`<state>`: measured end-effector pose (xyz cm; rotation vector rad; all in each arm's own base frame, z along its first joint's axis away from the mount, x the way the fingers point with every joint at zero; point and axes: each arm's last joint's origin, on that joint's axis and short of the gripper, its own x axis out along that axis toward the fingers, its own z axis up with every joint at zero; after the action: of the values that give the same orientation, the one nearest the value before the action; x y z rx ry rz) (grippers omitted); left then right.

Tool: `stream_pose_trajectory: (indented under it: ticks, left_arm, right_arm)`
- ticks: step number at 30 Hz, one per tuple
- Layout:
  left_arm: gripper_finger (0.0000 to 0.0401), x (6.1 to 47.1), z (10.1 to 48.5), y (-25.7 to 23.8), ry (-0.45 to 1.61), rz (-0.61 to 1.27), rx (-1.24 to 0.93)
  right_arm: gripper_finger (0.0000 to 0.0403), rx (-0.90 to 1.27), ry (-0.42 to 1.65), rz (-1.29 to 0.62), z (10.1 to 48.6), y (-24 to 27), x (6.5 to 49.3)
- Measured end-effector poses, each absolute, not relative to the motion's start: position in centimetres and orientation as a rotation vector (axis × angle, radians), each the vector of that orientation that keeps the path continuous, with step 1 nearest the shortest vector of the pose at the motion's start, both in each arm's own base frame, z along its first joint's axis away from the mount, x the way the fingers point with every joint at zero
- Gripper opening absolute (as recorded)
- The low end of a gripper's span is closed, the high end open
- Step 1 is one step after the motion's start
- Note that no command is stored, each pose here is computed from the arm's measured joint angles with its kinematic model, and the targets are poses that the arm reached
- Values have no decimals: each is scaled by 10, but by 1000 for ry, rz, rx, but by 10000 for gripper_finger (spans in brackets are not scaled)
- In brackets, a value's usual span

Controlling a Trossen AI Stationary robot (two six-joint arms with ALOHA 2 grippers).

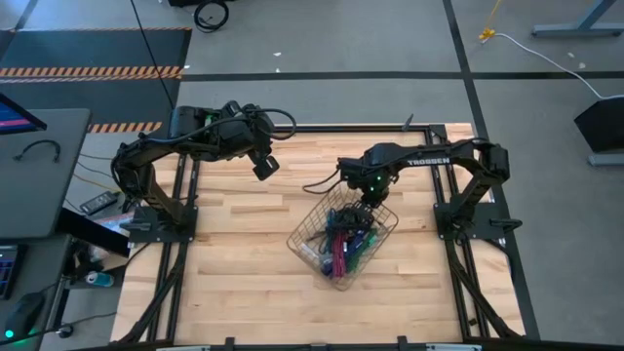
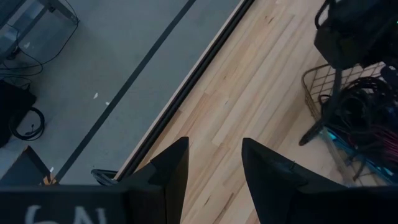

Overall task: Pick and place USB-C Cables
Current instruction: Adjust the wire basket

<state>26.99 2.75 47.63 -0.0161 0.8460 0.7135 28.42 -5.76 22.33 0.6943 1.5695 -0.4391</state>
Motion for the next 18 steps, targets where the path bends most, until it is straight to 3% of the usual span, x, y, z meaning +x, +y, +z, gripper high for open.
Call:
stream_pose_trajectory:
  ticks: [10,18]
  left_arm:
    - [156,269,476,27,887,671,62]
    - [156,270,475,26,913,601,85]
  right_arm:
    - [6,719,1489,-499,223,-52,292]
    - [5,871,1236,-754,224,-75,303]
